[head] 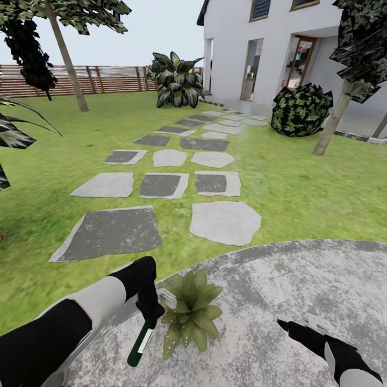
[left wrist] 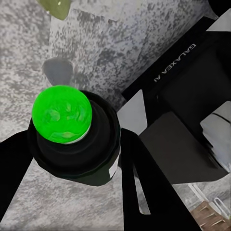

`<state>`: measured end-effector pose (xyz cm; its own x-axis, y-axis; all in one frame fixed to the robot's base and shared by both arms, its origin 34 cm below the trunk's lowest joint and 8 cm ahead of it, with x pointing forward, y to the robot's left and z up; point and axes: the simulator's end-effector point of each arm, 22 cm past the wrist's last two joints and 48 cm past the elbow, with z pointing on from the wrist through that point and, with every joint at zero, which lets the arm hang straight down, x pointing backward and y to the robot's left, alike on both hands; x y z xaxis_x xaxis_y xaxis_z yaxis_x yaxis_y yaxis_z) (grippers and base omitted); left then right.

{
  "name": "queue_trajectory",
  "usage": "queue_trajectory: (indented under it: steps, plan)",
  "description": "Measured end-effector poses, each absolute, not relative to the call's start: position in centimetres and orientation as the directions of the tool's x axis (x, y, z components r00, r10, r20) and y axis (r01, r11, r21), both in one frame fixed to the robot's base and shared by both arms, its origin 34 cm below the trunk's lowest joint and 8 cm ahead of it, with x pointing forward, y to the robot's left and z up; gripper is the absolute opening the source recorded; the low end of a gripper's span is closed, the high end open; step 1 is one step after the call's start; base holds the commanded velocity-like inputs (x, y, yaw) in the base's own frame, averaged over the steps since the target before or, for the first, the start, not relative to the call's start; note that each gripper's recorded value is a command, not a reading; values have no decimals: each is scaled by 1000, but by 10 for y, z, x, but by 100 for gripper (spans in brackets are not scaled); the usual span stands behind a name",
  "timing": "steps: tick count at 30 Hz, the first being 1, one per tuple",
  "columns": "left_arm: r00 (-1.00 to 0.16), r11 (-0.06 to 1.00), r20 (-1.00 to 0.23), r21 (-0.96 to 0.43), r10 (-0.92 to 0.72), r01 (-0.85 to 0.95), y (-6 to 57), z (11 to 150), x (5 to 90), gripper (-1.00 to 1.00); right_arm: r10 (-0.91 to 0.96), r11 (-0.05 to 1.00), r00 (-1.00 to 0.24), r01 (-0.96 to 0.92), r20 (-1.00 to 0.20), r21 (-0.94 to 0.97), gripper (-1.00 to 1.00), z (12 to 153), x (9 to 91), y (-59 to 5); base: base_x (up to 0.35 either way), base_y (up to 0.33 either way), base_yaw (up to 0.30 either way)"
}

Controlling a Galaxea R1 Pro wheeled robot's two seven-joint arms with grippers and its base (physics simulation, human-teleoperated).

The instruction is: Pick up the pesticide atomizer in the garden and spray insectifuge to fully cover both potted plants in the garden.

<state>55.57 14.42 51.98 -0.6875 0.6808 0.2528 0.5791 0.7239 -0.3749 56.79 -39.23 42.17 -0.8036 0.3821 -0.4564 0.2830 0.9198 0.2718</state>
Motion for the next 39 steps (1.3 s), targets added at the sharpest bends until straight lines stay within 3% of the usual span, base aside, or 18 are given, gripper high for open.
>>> queue_trajectory:
  steps: [14,23,31,39]
  plan:
    - [-676,711,251,-391,693,585,132,517,551,-100,382,920,-806,284,-451,271,100,419,566,-392,52,-216,114]
    - [-677,737,308,-396,669,548,145,510,534,-100,382,920,-807,284,-451,272,100,419,566,-392,-9,-32,53]
    - [-677,740,315,-396,665,543,147,509,532,-100,382,920,-807,284,-450,271,100,419,566,-392,0,-297,237]
    - [-676,740,316,-399,665,541,147,508,530,-100,382,919,-807,284,-451,272,100,419,566,-392,0,-322,39]
